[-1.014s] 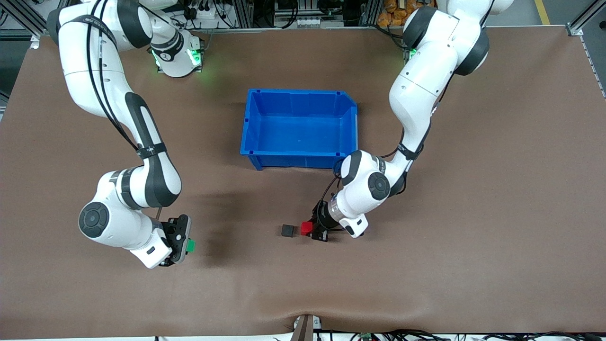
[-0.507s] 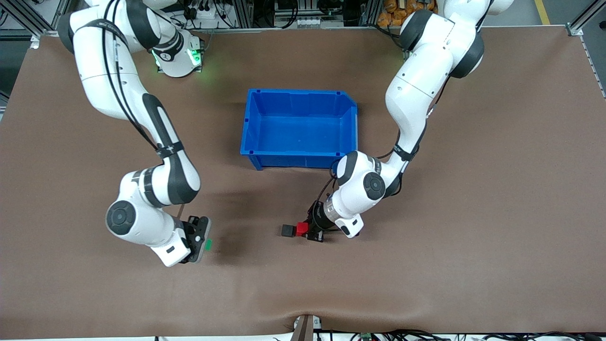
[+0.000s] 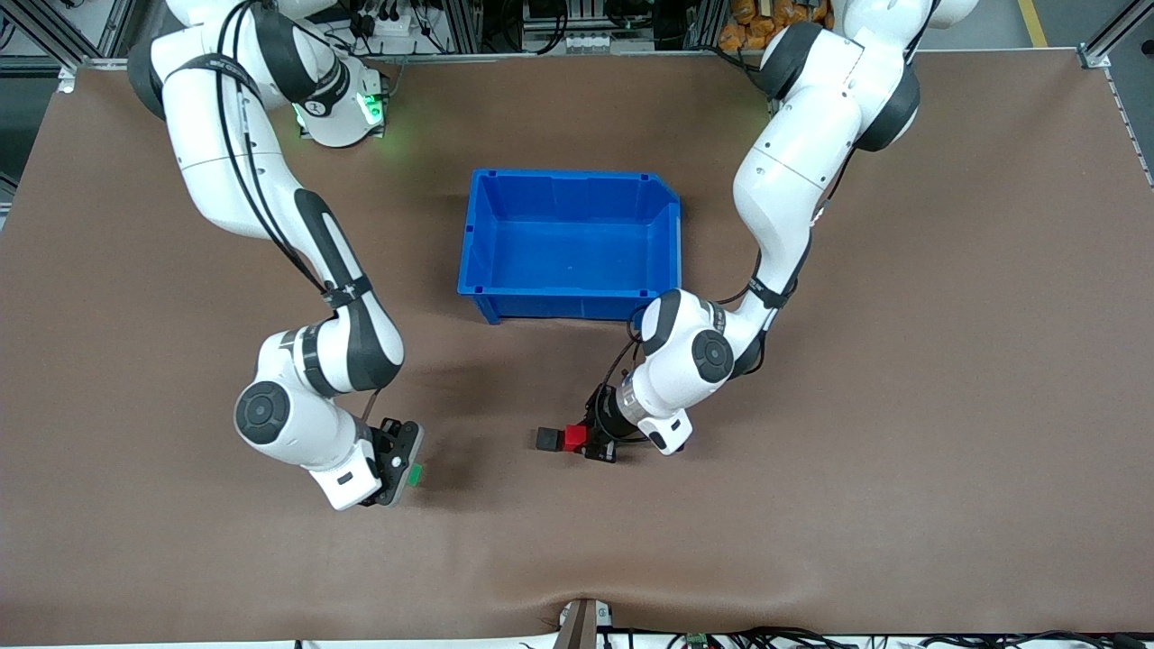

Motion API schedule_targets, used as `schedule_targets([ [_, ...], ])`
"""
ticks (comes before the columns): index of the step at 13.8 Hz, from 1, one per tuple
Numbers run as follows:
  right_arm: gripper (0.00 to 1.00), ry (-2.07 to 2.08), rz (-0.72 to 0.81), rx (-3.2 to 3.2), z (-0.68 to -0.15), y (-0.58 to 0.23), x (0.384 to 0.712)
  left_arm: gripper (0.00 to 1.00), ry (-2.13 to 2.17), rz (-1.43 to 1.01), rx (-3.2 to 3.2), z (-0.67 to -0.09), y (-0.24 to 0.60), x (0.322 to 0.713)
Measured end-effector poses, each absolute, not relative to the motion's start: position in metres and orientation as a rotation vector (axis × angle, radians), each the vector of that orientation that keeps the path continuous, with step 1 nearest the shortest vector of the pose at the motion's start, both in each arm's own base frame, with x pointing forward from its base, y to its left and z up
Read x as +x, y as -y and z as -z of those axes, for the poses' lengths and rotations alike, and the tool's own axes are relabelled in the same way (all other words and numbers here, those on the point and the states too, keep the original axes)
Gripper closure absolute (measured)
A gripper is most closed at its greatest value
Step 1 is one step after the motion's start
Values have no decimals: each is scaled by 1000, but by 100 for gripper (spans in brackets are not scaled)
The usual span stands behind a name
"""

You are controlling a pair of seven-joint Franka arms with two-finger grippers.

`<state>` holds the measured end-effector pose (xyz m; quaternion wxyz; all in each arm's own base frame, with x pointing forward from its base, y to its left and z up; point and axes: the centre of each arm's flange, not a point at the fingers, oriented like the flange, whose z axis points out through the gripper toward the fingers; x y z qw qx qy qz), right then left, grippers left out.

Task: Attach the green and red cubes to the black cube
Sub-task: 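Press the red cube against the black cube and open the left gripper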

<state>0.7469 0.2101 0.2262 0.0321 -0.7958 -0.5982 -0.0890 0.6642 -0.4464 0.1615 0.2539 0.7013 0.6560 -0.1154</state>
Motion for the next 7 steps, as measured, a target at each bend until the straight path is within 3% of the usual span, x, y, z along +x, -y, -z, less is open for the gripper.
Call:
schedule_targets([
  [7, 60, 1832, 263, -2465, -212, -257, 735, 60, -1772, 312, 1907, -161, 456, 661],
])
